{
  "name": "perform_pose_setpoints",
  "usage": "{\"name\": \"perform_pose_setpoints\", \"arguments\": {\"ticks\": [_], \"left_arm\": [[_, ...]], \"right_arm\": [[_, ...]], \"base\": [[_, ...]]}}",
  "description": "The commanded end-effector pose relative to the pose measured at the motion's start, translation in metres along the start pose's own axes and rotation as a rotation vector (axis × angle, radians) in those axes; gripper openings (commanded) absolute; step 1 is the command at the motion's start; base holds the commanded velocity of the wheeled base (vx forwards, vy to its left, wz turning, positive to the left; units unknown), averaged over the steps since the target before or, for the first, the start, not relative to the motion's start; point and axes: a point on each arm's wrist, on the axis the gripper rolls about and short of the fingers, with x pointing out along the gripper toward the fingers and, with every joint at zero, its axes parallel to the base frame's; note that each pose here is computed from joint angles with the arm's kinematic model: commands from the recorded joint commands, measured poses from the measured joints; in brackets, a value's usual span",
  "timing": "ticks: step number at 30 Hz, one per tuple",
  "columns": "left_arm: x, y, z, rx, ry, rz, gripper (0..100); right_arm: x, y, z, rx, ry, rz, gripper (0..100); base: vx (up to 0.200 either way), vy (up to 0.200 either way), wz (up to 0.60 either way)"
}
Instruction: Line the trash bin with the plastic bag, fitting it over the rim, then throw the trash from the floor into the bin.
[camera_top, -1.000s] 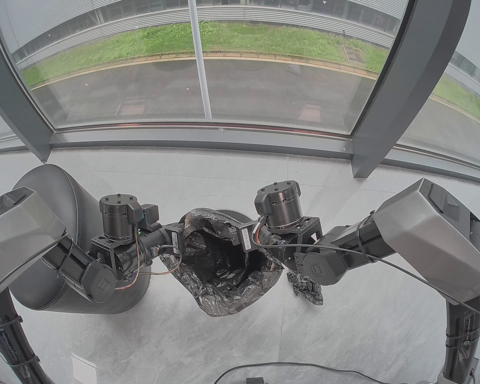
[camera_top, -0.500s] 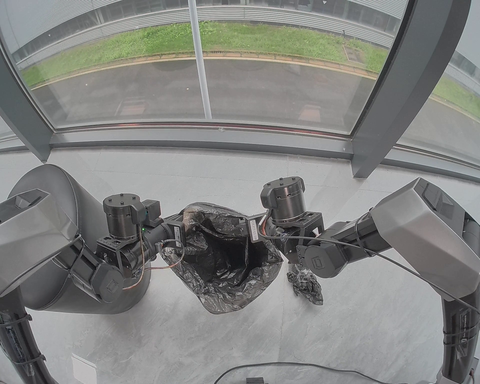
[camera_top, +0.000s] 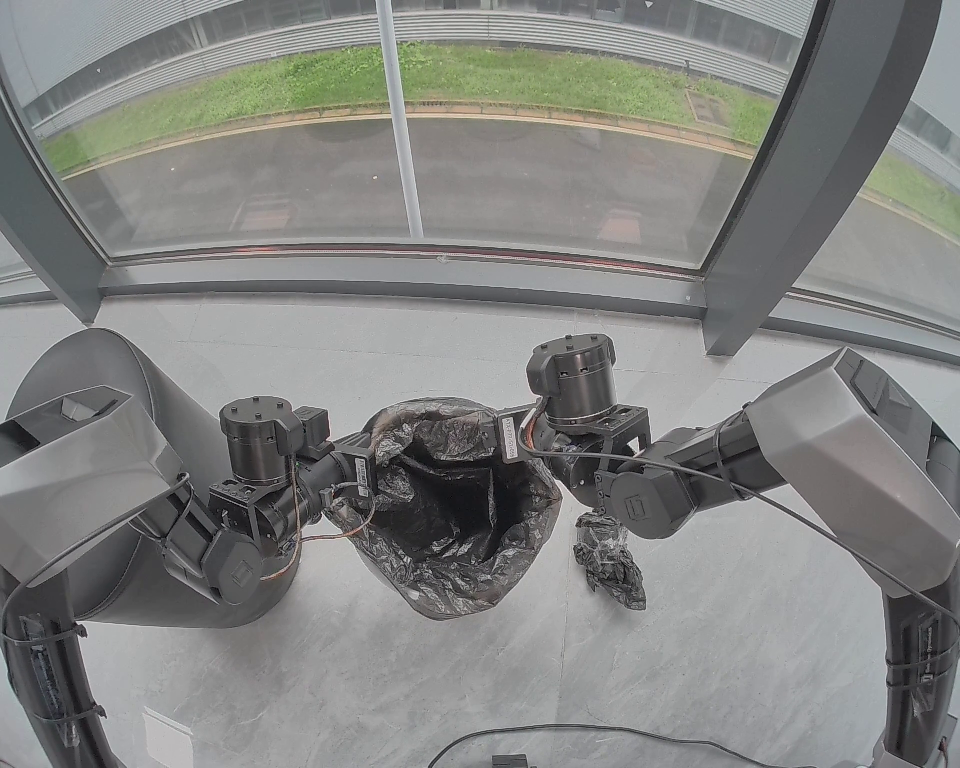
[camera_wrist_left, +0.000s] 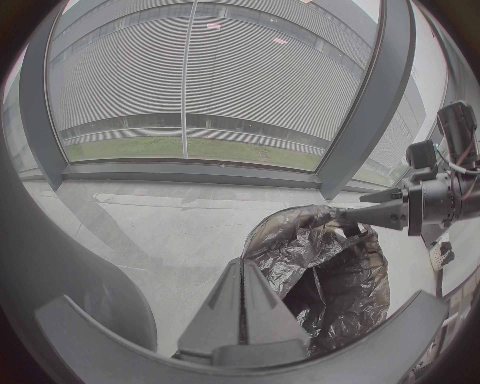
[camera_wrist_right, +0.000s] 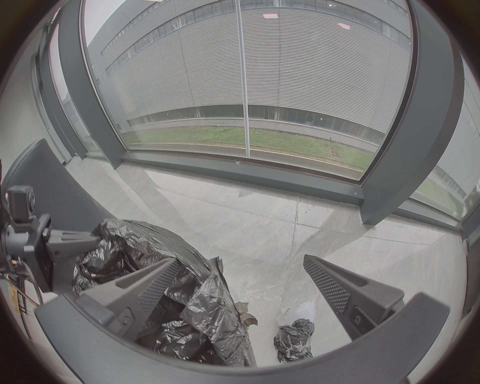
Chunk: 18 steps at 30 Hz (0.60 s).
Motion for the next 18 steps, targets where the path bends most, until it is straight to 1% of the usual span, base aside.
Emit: {"name": "perform_pose_setpoints", "arguments": {"ticks": [1, 18], "left_arm": [[0.0072, 0.0059, -0.0084, -0.007, 0.017, 0.015, 0], [0.0107, 0.0103, -0.0144, -0.017, 0.032, 0.023, 0]], "right_arm": [[0.0045, 0.0025, 0.0026, 0.004, -0.016, 0.001, 100], [0.0119, 0.0049, -0.0018, -0.002, -0.014, 0.001, 100]], "base": [[0.000, 0.000, 0.00], [0.000, 0.000, 0.00]]}}
